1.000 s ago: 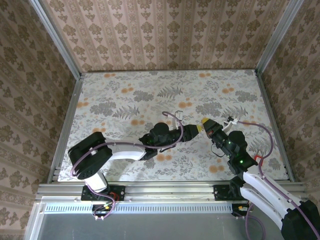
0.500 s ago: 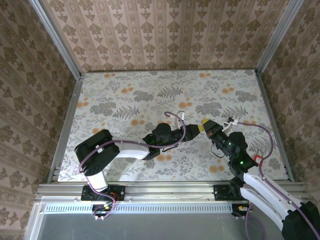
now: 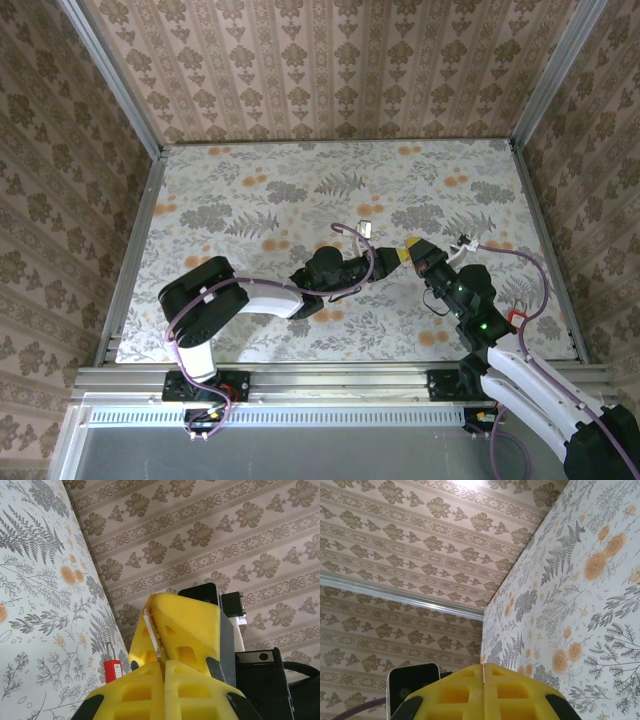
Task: Unlock with the key
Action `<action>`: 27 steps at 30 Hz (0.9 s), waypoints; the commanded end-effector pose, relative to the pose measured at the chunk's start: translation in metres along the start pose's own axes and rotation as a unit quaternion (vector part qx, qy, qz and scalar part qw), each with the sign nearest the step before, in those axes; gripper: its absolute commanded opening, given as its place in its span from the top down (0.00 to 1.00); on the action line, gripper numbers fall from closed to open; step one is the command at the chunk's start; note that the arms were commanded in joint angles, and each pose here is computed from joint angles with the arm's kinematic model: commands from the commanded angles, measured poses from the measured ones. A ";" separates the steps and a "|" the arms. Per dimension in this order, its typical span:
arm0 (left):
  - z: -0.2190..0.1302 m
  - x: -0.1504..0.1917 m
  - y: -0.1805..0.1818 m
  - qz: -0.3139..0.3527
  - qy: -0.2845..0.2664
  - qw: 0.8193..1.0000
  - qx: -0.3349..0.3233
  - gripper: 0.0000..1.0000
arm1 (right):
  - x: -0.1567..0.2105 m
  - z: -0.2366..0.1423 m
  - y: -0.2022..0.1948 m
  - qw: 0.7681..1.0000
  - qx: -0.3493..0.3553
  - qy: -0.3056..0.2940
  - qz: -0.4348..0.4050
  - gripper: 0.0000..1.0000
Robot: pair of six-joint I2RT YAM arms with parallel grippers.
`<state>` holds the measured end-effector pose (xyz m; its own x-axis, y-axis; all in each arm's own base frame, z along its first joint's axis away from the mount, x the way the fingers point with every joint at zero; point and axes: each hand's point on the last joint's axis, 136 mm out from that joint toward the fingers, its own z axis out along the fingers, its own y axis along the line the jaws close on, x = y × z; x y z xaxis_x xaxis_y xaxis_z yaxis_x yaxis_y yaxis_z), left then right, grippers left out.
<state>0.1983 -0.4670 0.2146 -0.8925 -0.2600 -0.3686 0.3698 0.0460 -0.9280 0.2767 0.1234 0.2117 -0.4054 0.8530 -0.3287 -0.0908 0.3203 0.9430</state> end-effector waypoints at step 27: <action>-0.079 0.020 -0.017 0.238 0.290 0.926 -0.045 1.00 | 0.021 -0.002 0.052 0.975 -0.085 0.180 -0.102 0.41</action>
<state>0.1697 -0.4093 0.2282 -0.6798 0.2407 -0.6927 0.7311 0.1482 -0.6660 0.2759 0.1391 0.2246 -0.6213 0.6703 -0.4058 -0.1624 0.3965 0.9036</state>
